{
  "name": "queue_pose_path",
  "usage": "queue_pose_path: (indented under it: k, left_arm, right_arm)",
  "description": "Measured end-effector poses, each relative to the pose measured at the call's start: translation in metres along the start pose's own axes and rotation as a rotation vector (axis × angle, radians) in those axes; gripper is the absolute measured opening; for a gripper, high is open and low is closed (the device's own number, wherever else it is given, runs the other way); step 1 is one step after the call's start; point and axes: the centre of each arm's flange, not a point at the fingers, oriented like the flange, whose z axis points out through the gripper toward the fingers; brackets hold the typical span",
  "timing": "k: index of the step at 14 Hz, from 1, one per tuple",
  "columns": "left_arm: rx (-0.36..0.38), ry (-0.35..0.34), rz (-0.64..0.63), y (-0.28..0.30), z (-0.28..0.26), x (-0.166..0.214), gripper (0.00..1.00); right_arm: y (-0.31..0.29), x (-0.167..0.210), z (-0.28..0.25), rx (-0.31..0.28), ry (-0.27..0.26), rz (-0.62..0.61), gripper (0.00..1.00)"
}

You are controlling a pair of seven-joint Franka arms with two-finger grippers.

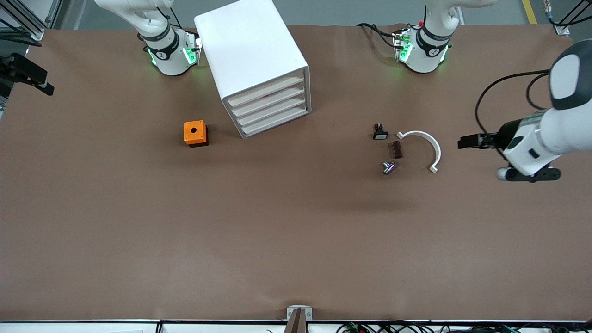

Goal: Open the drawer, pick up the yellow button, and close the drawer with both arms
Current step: 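Move the left gripper to the uppermost drawer handle of the white unit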

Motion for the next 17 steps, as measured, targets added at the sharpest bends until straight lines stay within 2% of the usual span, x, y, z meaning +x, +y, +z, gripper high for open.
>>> queue_pose_path:
  k: [3,6,11,12,14,17]
  left_arm:
    - [-0.004,-0.042,-0.168,0.060,0.029,0.000,1.00]
    - [0.040,-0.073,-0.360,0.124,0.064,-0.003,1.00]
    - [-0.019,-0.171,-0.720,0.171,0.090,0.002,1.00]
    - [-0.038,-0.204,-0.793,0.182,0.094,0.001,1.00]
    - [-0.083,-0.316,-0.947,0.201,0.107,0.002,1.00]
    - [-0.079,-0.487,-1.202,0.214,0.142,0.016,1.00]
  right_arm:
    - [0.000,0.000,0.000,0.000,0.000,0.001,1.00]
    - [0.001,0.000,0.000,0.000,0.000,0.002,1.00]
    - [0.001,0.000,0.000,0.000,0.000,0.002,1.00]
    - [0.001,0.000,0.000,0.000,0.000,0.002,1.00]
    - [0.001,0.000,0.000,0.000,0.000,0.002,1.00]
    - [0.002,0.000,0.000,0.001,0.000,0.003,1.00]
